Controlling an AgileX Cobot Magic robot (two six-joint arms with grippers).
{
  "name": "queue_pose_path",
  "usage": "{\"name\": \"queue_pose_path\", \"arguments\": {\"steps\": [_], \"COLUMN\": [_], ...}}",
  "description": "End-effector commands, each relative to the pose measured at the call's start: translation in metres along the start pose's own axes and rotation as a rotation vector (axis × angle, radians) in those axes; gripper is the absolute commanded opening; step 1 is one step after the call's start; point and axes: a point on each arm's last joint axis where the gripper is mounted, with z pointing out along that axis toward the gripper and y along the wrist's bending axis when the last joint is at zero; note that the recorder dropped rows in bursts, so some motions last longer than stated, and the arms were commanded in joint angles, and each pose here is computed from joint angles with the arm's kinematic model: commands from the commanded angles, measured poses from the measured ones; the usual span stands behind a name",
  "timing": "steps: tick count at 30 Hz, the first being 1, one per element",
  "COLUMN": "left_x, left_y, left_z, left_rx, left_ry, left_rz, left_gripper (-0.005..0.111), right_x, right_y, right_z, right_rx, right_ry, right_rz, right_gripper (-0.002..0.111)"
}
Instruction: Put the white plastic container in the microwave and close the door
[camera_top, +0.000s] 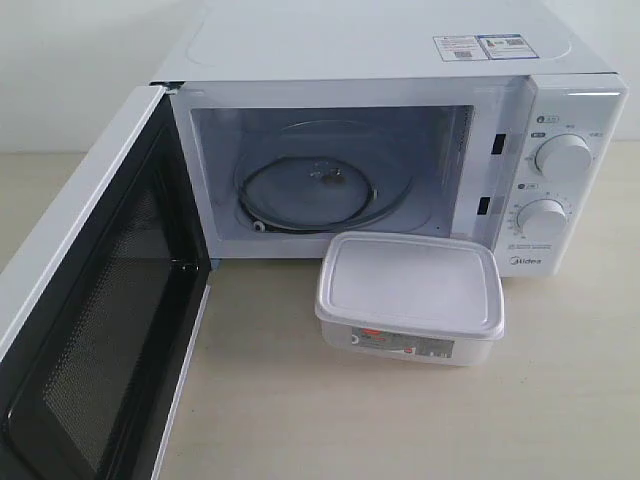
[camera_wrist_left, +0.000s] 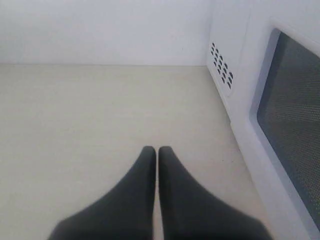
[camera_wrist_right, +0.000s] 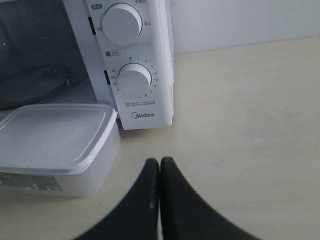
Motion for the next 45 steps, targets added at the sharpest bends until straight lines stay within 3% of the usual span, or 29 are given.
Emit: {"name": "queue_pose_path", "arguments": {"steps": [1,33,39,45], "left_x": [0.001,0.001,0.001,0.001], "left_y": [0.000,0.000,0.000,0.000], "left_z": [0.000,0.000,0.000,0.000], "left_rx": [0.004,0.004,0.004,0.004], "left_ry": [-0.002,-0.002,-0.002,-0.002], "left_rz": [-0.007,-0.007,-0.007,-0.007], "left_gripper": [0.004,0.004,0.004,0.004], "right_x": [-0.001,-0.003,-0.026,-0.053], "right_y": [0.000,0.000,0.001,0.001], "right_z": [0.000,-0.001,-0.004,-0.017], "right_rx": [0.002,0.001,-0.025,-0.035], "right_ry": [-0.009,-0.035,-0.295,-0.616], "right_rz": [-0.002,-0.003,0.079,0.065], "right_gripper": [0.000,0.000,0.000,0.000]}}
